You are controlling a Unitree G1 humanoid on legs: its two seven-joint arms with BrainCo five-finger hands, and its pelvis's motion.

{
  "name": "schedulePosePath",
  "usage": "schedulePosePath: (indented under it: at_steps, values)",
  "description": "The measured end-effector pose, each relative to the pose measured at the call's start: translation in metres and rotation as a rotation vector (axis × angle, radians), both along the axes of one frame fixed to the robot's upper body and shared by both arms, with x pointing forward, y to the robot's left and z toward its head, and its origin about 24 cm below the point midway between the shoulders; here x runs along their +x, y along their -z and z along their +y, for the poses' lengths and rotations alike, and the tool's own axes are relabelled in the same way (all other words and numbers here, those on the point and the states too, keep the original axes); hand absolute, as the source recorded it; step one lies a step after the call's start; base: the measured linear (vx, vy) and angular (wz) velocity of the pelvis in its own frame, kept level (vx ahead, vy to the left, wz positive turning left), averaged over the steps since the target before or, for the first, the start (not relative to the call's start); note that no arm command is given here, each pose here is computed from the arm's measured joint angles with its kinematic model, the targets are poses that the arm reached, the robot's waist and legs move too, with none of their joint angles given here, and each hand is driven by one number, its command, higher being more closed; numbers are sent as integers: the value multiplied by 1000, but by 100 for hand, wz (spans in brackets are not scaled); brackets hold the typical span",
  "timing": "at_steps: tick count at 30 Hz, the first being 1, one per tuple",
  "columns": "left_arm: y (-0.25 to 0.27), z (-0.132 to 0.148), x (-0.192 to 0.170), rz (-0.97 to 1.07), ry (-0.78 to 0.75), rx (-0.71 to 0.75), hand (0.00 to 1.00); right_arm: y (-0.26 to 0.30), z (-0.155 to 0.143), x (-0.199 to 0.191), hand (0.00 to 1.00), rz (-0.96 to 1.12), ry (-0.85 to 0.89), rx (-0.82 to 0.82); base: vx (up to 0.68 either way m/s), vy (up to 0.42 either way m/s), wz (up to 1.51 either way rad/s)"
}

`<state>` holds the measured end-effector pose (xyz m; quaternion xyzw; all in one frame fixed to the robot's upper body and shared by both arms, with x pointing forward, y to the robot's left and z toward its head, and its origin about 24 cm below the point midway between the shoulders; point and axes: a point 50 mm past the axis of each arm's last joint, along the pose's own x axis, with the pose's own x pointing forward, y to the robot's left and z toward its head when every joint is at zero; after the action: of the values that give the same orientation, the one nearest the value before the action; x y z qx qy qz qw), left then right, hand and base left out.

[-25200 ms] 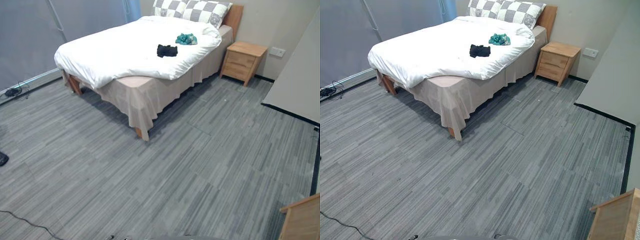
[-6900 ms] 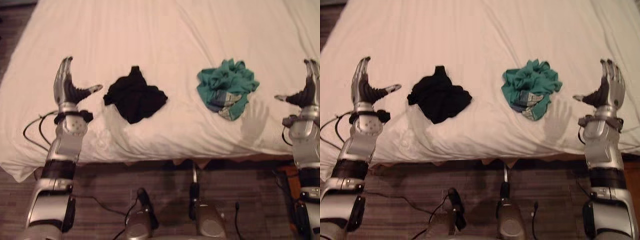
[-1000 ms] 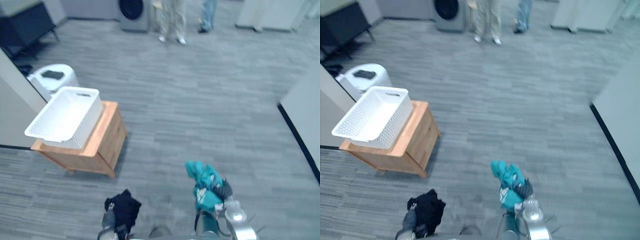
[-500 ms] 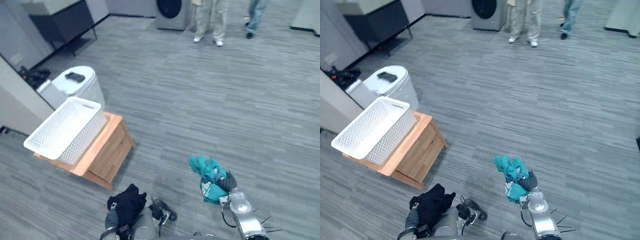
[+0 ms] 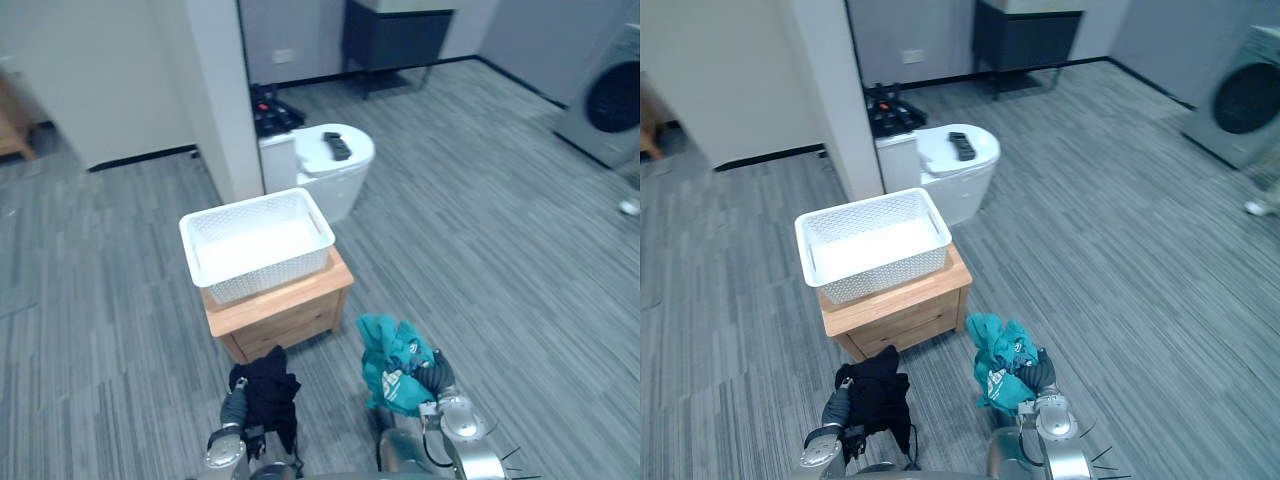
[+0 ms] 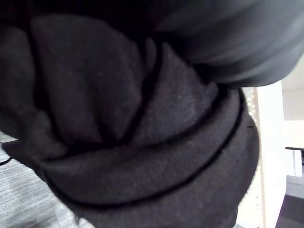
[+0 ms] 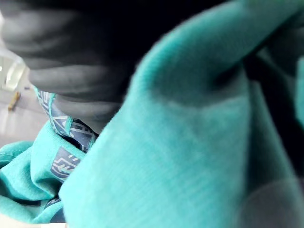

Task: Tidy the bed and pick cloth on bed and put in laundry

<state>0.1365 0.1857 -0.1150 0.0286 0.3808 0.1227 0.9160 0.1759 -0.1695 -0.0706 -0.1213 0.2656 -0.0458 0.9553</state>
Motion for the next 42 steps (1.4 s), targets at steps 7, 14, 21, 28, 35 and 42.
schedulePosePath:
  at_steps: [7, 14, 21, 28, 35, 42]
  values:
    - [9, -24, -11, 44, -8, -64, 100, -16, -17, -2, 100, -65, 24, -38, 276, -335, 135]
    - [3, -22, -5, 3, -7, -51, 100, -39, -10, 22, 100, -190, 20, -30, 181, 41, 29]
    - [1, -10, -9, -2, 24, -21, 100, -48, 6, 39, 100, -239, -18, 0, 104, 155, -11]
    - [0, -8, 6, -3, 144, 30, 100, -59, -3, 51, 100, -284, -51, -88, 71, 30, 39]
    - [0, -27, 14, -18, 203, 0, 100, -136, -19, 114, 100, -555, -137, -266, 80, -79, 46]
    - [-5, -46, 25, -72, 267, -43, 100, -213, 5, 161, 100, -803, -278, -377, -19, 33, 9]
